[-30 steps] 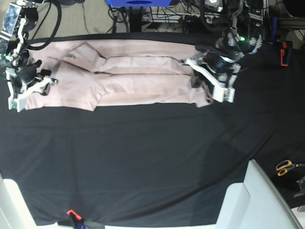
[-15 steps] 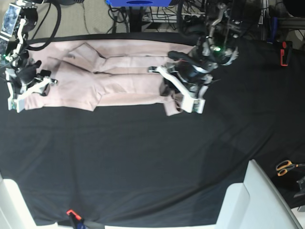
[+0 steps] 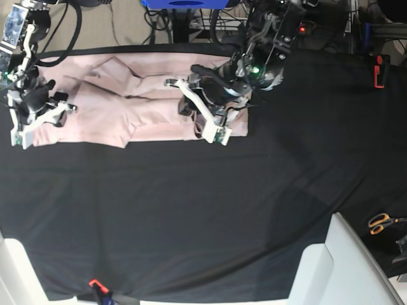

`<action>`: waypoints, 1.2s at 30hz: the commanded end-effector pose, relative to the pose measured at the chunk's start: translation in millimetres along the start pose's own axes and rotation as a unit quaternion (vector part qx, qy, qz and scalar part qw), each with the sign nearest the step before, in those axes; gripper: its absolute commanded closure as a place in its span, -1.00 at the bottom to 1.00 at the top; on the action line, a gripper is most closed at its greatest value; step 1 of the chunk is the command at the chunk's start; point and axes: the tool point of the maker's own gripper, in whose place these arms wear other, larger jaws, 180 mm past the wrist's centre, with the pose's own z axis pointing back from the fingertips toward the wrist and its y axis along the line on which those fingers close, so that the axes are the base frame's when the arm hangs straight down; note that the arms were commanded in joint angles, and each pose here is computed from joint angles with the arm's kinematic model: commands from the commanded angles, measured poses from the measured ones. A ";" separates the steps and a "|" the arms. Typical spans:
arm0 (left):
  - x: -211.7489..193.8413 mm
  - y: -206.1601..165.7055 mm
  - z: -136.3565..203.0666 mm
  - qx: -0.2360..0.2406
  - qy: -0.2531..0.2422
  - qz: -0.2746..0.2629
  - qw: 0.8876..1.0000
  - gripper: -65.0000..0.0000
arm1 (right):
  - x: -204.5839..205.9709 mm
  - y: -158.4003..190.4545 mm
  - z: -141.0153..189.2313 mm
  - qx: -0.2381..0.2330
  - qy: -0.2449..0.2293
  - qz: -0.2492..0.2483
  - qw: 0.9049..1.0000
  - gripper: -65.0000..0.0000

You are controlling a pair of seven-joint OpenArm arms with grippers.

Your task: Fold the T-shirt properly

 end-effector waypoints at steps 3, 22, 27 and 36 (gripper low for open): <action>10.0 -12.4 -3.8 -0.017 -0.016 0.006 1.000 1.00 | 11.4 -1.3 2.5 0.000 -0.019 0.006 1.000 0.27; -13.8 -32.2 -26.8 -0.040 0.044 -0.033 0.998 0.56 | 14.6 -1.6 2.3 -0.001 -0.022 0.006 1.000 0.27; -10.0 -35.3 -31.1 -0.044 0.074 -0.049 0.995 0.36 | 14.0 -2.3 2.5 -0.001 -0.021 0.005 1.000 0.27; 4.8 -57.7 -36.3 -0.067 0.068 -0.098 0.991 0.03 | 13.9 -1.8 2.4 -0.001 -0.021 0.006 1.000 0.27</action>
